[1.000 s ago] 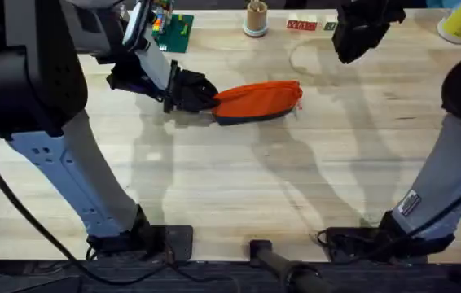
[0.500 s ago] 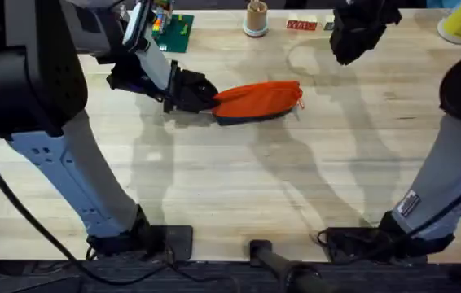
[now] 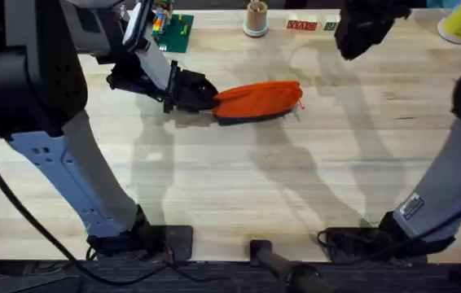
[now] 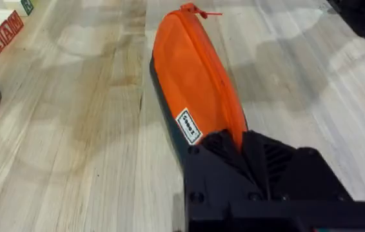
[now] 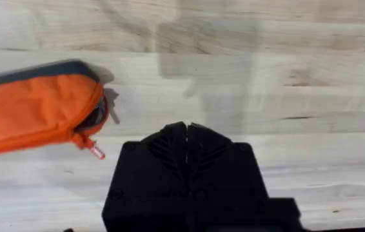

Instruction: Unzip the bag, pick up the pens from the table one at a time and place them inside, then zip the bag closed.

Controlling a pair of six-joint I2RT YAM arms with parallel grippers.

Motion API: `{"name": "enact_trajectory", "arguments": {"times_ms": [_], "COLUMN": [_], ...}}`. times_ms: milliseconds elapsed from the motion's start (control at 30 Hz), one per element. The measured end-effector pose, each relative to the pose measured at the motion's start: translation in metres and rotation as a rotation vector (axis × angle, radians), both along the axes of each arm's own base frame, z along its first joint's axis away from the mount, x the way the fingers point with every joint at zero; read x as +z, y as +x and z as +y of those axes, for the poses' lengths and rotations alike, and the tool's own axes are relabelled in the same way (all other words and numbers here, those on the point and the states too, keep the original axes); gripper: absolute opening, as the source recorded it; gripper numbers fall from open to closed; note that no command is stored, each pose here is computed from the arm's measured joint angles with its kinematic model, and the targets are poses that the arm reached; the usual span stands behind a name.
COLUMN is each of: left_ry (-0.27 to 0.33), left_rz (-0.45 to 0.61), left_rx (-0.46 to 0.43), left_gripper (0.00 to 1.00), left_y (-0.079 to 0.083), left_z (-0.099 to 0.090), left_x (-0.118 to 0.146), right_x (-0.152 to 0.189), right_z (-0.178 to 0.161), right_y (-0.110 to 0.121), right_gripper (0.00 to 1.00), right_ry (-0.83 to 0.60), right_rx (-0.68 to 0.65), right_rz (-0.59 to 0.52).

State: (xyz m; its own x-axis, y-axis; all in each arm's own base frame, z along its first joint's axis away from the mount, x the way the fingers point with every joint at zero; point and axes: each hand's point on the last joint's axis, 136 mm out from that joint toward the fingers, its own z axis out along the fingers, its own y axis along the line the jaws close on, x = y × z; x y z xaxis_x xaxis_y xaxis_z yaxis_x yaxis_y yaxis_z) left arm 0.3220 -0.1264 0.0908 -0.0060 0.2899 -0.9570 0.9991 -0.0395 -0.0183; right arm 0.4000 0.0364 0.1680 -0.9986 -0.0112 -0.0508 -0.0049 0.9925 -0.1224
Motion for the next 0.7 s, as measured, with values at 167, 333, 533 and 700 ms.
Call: {"name": "enact_trajectory", "arguments": {"times_ms": [167,333,533,700], "left_ry": [0.000,0.000,0.000,0.000], "left_rz": [0.000,0.004,0.005,0.002], "left_rx": [0.000,0.002,0.003,0.003], "left_gripper": [0.044,0.695,0.993,0.994], "left_y": [0.000,0.000,0.000,0.000], "left_z": [0.000,0.001,0.001,0.001], "left_x": [0.000,0.000,0.000,0.000], "right_x": [0.044,0.073,0.094,0.116], "right_z": [-0.002,-0.002,0.018,0.037], "right_y": [-0.017,-0.032,-0.044,-0.059], "right_gripper": [0.449,0.989,0.996,0.997], "right_ry": [0.013,0.031,0.093,0.140], "right_rx": [-0.007,-0.002,0.040,0.102], "right_rz": [-0.088,-0.147,-0.199,-0.250]}}
